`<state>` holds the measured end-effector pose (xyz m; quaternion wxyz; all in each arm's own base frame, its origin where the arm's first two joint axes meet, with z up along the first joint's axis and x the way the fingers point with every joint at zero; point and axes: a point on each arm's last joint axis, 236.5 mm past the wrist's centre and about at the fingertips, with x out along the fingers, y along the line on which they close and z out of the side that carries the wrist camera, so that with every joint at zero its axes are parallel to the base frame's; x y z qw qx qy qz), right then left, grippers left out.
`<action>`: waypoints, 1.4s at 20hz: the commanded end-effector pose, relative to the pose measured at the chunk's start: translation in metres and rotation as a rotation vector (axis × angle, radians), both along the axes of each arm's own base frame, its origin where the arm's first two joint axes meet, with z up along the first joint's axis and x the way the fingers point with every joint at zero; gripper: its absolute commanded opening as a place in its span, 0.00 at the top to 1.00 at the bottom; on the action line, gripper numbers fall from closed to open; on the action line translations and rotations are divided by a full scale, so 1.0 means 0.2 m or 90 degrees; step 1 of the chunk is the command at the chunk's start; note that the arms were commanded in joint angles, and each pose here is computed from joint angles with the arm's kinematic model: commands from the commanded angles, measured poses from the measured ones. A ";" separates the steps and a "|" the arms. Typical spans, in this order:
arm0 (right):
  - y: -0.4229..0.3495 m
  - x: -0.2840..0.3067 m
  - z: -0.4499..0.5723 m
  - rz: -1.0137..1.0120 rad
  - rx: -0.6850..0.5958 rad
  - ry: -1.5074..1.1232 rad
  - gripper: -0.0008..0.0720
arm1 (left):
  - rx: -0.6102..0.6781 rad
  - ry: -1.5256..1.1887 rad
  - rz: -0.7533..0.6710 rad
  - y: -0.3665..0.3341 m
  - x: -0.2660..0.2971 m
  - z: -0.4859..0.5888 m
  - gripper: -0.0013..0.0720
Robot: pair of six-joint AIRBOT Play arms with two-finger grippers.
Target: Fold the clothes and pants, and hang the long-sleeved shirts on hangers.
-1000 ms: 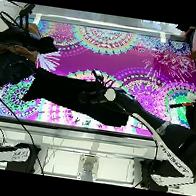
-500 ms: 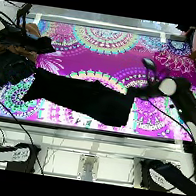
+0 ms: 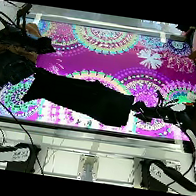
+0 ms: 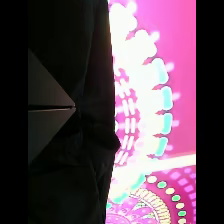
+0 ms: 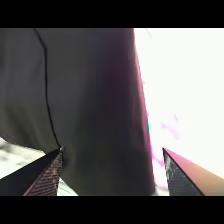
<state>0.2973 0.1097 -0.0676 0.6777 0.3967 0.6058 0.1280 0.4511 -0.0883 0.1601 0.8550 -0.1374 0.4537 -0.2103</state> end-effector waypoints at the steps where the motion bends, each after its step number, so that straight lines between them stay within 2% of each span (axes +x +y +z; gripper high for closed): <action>1: 0.03 0.12 -0.09 -0.055 0.077 -0.021 0.04 | 0.000 0.001 0.000 0.00 0.00 0.00 0.97; 3: 0.06 0.14 -0.13 -0.060 0.103 -0.016 0.06 | 0.000 0.002 -0.001 0.00 0.00 0.00 0.97; 6: 0.14 0.11 -0.18 -0.033 0.101 -0.007 0.06 | 0.001 0.002 -0.001 0.00 0.00 0.00 0.97; 7: 0.18 0.11 -0.16 -0.011 0.103 -0.014 0.18 | 0.001 0.002 -0.001 0.00 0.00 0.00 0.97; 9: 0.26 0.14 -0.09 0.018 0.121 -0.035 0.83 | 0.000 0.005 -0.001 0.00 0.00 -0.01 0.97; 10: 0.29 0.15 -0.02 0.036 0.135 -0.050 0.93 | 0.000 0.008 -0.001 0.00 0.00 -0.02 0.97; 12: 0.31 0.18 0.12 0.072 0.149 -0.089 0.94 | -0.002 0.034 -0.006 -0.02 -0.02 -0.11 0.97; 15: 0.30 0.16 0.31 0.114 0.126 -0.113 0.94 | -0.005 0.114 -0.037 -0.14 -0.10 -0.37 0.97; 19: 0.10 0.05 0.51 0.140 0.041 -0.087 0.94 | 0.015 0.210 -0.151 -0.55 -0.31 -0.75 0.97; 22: -0.08 0.06 0.75 0.102 -0.042 -0.114 0.94 | 0.040 0.223 -0.241 -0.91 -0.43 -0.96 0.97; 26: -0.12 0.12 0.96 0.107 -0.119 -0.140 0.94 | 0.048 0.177 -0.290 -1.29 -0.52 -1.13 0.97; 28: -0.06 0.15 0.99 0.129 -0.127 -0.151 0.94 | 0.039 0.169 -0.297 -1.40 -0.56 -1.18 0.97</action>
